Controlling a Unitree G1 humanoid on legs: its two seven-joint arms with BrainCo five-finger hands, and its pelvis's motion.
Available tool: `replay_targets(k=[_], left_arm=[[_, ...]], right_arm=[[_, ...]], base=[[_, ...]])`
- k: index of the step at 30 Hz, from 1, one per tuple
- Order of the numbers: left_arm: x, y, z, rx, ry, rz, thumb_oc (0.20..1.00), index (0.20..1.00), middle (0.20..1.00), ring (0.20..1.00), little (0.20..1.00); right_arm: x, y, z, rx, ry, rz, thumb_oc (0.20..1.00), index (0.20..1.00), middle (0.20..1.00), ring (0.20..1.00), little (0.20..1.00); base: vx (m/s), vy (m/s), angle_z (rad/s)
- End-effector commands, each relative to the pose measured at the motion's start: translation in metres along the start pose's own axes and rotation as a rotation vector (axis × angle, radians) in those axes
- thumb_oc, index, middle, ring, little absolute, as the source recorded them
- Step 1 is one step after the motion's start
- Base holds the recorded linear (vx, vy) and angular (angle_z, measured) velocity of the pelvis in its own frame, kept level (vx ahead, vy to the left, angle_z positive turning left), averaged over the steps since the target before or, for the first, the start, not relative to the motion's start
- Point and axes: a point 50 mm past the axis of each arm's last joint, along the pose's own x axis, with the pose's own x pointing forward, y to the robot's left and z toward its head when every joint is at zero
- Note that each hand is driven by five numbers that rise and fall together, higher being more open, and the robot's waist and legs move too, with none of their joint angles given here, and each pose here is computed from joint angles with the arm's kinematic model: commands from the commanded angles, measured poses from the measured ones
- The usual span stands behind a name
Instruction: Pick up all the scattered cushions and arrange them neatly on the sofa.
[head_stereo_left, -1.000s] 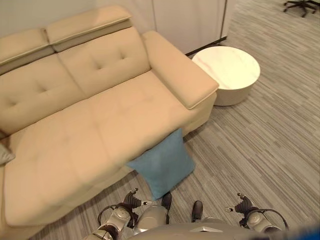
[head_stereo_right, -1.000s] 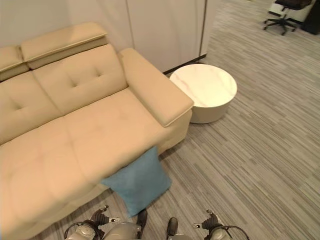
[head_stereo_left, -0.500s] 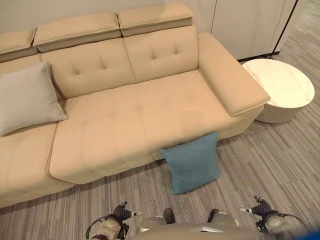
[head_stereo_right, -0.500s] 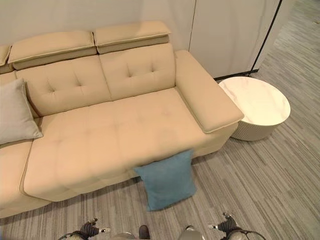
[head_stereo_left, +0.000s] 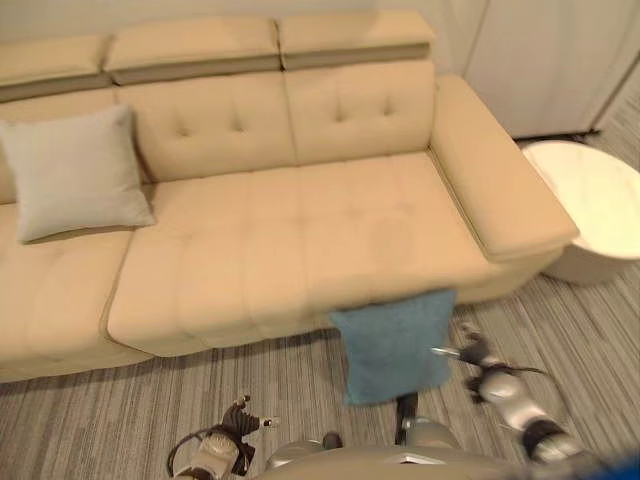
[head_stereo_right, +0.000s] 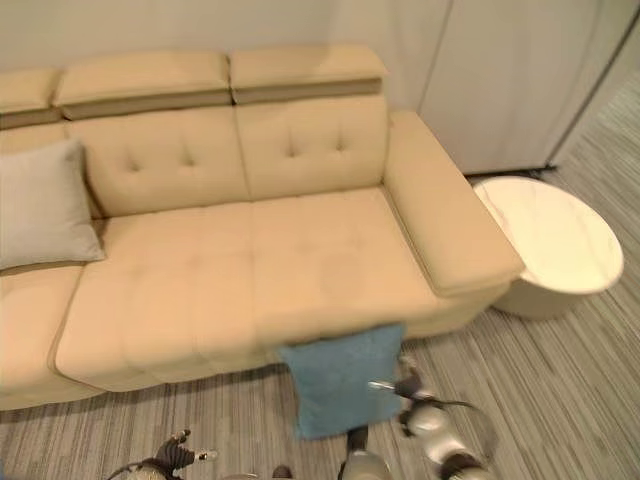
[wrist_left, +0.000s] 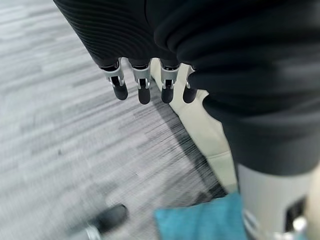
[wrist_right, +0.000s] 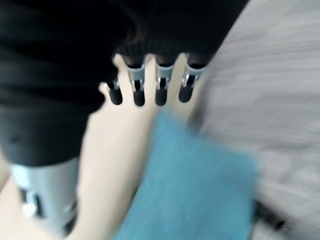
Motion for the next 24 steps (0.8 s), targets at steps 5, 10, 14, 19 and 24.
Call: replay_targets(k=[5, 10, 14, 19, 24], left_arm=[[0.006, 0.009, 0.025, 0.020, -0.069, 0.040, 1.000, 1.000, 1.000, 1.000, 1.000], [0.007, 0.026, 0.022, 0.060, -0.052, 0.065, 1.000, 1.000, 1.000, 1.000, 1.000], [0.005, 0.035, 0.011, 0.042, -0.014, 0.089, 1.000, 1.000, 1.000, 1.000, 1.000], [0.003, 0.044, 0.000, 0.011, 0.021, 0.118, 1.000, 1.000, 1.000, 1.000, 1.000], [0.003, 0.049, -0.002, 0.021, 0.027, 0.126, 1.000, 1.000, 1.000, 1.000, 1.000]], right_arm=[[-0.035, -0.010, -0.090, -0.033, 0.315, -0.054, 1.000, 1.000, 1.000, 1.000, 1.000], [-0.050, -0.029, -0.118, -0.092, 0.412, -0.060, 1.000, 1.000, 1.000, 1.000, 1.000], [-0.051, -0.020, -0.118, -0.091, 0.418, -0.025, 1.000, 1.000, 1.000, 1.000, 1.000], [-0.047, -0.020, -0.114, -0.074, 0.416, -0.017, 1.000, 1.000, 1.000, 1.000, 1.000], [-0.041, -0.030, -0.108, -0.083, 0.400, -0.035, 1.000, 1.000, 1.000, 1.000, 1.000]], base=[[0.01, -0.091, 0.23], [0.02, -0.008, 0.09], [0.00, 0.054, -0.16], [0.00, 0.031, -0.11], [0.05, -0.084, -0.15]])
